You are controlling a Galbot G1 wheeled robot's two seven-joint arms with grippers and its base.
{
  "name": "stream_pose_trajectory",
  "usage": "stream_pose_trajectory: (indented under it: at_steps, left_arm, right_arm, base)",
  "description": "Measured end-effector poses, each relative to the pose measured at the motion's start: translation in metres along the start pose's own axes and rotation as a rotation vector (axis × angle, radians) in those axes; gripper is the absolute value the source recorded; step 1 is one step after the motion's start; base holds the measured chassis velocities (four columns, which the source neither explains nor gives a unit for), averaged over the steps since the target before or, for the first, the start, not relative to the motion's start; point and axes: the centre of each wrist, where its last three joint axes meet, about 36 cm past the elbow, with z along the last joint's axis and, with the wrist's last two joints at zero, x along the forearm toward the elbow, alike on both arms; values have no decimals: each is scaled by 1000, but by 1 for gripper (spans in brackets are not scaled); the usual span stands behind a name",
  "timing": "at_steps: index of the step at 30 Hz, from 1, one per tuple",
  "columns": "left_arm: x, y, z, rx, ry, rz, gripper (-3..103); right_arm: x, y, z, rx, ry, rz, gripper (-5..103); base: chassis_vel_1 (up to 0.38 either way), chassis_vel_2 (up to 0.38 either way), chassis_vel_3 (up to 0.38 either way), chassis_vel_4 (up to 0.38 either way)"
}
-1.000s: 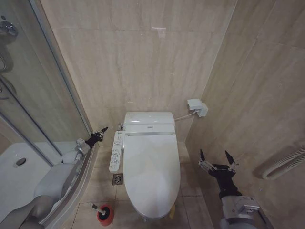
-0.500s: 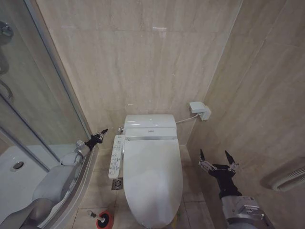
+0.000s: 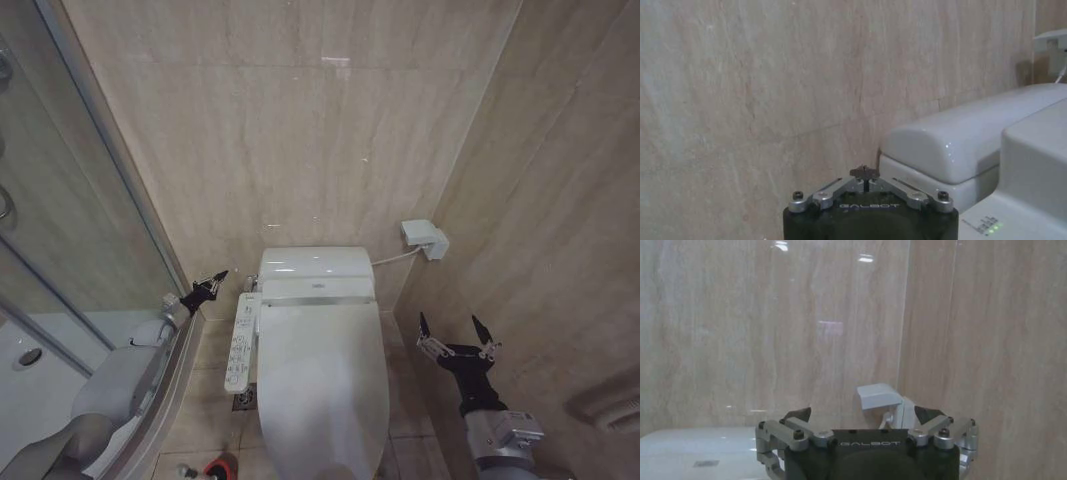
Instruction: Open the toilet lid, clean the toilet bowl with a toilet brush, close the toilet lid, and flush.
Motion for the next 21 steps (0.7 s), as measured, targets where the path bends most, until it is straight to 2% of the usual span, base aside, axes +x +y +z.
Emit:
stream_pose_trajectory:
  at_steps: [3,9,14,21]
  left_arm:
    - [4,12,3,-35,13,58,0]
    - [5,20,-1,-58,5,130,0]
    - [2,17,-1,-60,-6,168,0]
    - [-8,7,1,-48,-12,183,0]
  right_arm:
    - [0,0,0,0,0,0,100]
    - [0,0,0,0,0,0,100]
    - [0,0,0,0,0,0,100]
    - [0,0,0,0,0,0,100]
  base:
    - [-15,20,9,-11]
    - [0,0,0,0]
    - [0,0,0,0]
    - [0,0,0,0]
